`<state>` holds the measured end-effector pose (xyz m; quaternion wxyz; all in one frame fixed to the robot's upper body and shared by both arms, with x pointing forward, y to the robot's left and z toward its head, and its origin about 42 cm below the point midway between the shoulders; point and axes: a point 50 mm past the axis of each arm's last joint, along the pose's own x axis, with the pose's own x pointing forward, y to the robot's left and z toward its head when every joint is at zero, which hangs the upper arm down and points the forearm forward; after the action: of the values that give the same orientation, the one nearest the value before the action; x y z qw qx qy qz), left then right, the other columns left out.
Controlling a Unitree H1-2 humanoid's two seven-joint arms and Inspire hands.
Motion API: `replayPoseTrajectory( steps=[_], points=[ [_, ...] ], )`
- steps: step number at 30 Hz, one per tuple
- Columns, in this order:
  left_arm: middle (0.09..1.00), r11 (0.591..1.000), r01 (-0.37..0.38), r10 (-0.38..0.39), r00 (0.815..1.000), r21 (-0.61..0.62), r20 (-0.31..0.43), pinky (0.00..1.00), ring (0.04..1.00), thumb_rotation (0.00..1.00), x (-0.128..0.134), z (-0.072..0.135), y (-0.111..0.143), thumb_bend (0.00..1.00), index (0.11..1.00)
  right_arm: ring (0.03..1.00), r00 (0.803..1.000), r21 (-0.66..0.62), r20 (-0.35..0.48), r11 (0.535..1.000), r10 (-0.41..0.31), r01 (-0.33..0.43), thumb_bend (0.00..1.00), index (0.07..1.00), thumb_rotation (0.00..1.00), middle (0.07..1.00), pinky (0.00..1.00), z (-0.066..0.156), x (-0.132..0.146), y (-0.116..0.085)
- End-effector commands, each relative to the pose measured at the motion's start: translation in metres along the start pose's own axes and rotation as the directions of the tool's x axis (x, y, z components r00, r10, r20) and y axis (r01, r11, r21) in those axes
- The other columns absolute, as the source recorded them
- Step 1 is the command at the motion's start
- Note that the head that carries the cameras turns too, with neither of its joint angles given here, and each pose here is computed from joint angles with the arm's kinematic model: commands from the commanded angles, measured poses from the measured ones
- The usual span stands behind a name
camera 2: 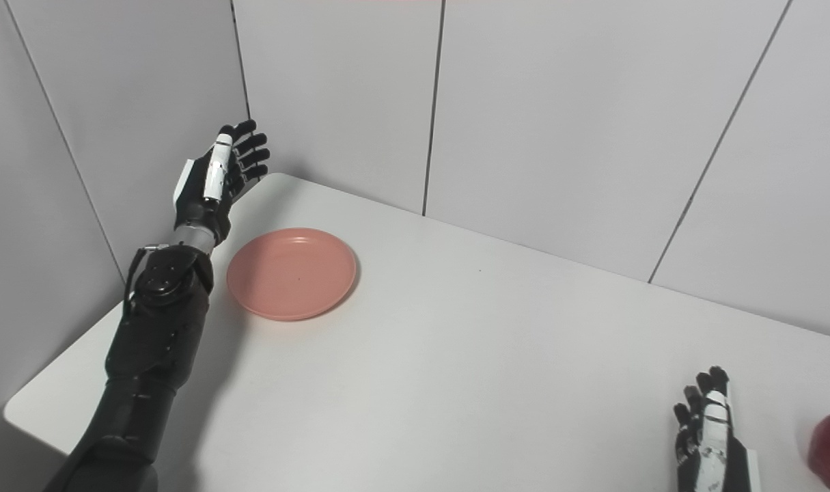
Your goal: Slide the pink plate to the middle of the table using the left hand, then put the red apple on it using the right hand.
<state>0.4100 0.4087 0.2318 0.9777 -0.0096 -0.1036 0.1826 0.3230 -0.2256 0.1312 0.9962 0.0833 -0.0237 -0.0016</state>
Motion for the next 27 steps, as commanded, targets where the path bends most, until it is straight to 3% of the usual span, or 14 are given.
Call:
replayPoseTrajectory(
  steps=[1,27],
  points=[
    [0.82,1.0,-0.016,0.016,0.997,-0.004,0.072,0.79,0.805,1.0,0.015,0.028,0.007,0.35,0.808,1.0,0.998,0.001,0.063,1.0,0.022,-0.022,0.02,1.0,1.0,0.997,1.0,0.021,0.008,0.004],
    [0.817,0.998,-0.049,0.049,0.999,-0.027,-0.019,0.78,0.81,1.0,0.015,-0.005,0.037,0.33,0.806,1.0,0.998,0.0,0.055,1.0,0.031,-0.031,0.0,1.0,1.0,1.0,1.0,0.029,0.005,0.007]
  ],
)
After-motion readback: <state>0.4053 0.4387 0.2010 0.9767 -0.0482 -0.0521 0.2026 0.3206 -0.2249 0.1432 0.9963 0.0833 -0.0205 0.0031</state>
